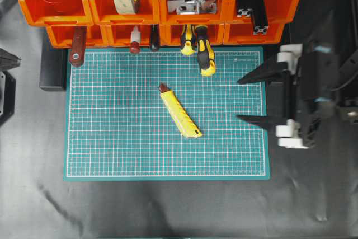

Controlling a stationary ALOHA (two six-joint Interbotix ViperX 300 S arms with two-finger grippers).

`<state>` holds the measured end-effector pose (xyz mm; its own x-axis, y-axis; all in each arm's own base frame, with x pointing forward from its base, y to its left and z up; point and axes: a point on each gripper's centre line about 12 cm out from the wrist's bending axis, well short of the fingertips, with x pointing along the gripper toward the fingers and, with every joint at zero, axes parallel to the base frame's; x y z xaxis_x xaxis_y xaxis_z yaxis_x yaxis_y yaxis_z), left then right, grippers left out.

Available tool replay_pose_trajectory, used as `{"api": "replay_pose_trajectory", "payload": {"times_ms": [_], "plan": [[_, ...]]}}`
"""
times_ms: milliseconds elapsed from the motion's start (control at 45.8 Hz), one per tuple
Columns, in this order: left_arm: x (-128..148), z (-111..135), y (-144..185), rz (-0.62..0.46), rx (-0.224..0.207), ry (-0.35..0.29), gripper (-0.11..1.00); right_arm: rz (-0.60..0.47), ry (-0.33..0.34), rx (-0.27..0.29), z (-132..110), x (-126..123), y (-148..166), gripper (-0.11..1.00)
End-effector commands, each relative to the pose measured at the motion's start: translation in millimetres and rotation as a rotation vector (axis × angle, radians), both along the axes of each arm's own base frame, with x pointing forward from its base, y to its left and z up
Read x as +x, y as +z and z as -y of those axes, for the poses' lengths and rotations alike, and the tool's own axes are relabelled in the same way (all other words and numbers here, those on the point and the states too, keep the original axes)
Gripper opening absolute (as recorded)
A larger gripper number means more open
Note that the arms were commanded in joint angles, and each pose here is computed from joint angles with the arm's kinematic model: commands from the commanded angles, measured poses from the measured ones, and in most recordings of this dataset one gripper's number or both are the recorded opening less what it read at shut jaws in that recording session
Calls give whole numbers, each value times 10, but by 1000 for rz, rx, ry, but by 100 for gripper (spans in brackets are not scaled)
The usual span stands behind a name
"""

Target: Pick cutter from container rack with right arm.

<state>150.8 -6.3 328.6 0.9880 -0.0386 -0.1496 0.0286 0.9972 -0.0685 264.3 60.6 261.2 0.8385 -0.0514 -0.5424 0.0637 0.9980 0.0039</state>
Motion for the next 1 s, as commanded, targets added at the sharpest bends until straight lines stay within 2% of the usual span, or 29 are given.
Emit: {"api": "replay_pose_trajectory", "payload": {"times_ms": [0, 306, 786, 983], "plan": [[-11, 1, 122, 28, 2, -1, 0, 62, 10, 26, 26, -95, 155, 76], [-37, -35, 134, 28, 3, 22, 0, 125, 10, 51, 146, -392, 198, 76], [-33, -30, 126, 24, -4, 20, 0, 151, 26, 68, 185, -539, 143, 76], [-49, -24, 131, 31, -6, 15, 0, 205, 26, 91, 223, -632, 250, 76]]}}
